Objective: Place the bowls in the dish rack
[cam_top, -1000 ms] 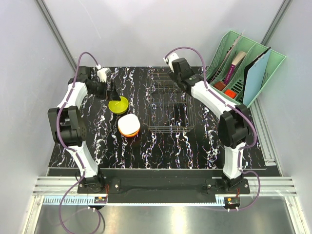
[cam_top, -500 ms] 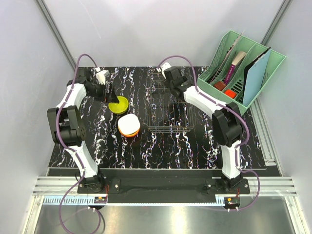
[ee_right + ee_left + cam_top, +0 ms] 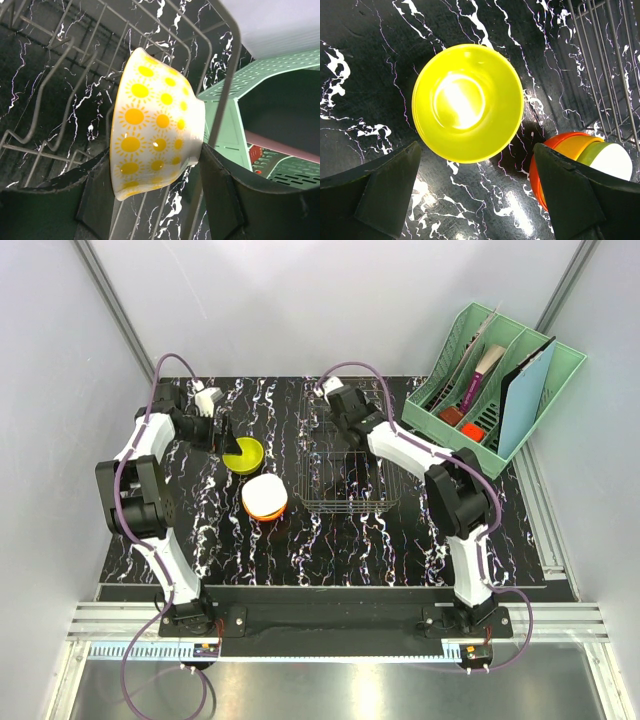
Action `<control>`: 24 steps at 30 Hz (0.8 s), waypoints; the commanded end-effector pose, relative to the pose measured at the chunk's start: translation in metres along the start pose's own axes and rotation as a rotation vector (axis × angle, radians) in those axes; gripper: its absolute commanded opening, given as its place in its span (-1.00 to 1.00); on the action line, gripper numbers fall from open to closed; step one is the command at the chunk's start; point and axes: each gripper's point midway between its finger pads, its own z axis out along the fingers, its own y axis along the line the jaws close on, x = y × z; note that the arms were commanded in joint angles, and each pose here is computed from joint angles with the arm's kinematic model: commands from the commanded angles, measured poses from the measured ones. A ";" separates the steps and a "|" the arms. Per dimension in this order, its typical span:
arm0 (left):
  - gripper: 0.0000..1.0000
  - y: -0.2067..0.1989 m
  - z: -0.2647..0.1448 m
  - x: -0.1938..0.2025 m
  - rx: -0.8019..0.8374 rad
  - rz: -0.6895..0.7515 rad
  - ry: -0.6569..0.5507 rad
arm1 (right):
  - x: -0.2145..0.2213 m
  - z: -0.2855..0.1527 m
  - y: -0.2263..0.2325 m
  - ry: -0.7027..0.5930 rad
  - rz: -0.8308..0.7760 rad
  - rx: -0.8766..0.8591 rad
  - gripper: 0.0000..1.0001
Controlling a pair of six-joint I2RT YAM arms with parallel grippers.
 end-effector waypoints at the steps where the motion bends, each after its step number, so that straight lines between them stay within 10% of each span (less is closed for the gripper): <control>1: 0.98 -0.001 0.001 0.000 0.031 0.020 -0.018 | -0.020 -0.002 -0.006 -0.047 0.030 0.075 -0.43; 13: 0.98 0.001 0.003 0.003 0.040 0.012 -0.013 | -0.025 -0.004 -0.005 -0.057 0.016 0.073 0.69; 24: 0.98 -0.001 0.002 0.003 0.046 0.012 -0.015 | -0.036 -0.015 -0.004 -0.082 0.014 0.014 0.98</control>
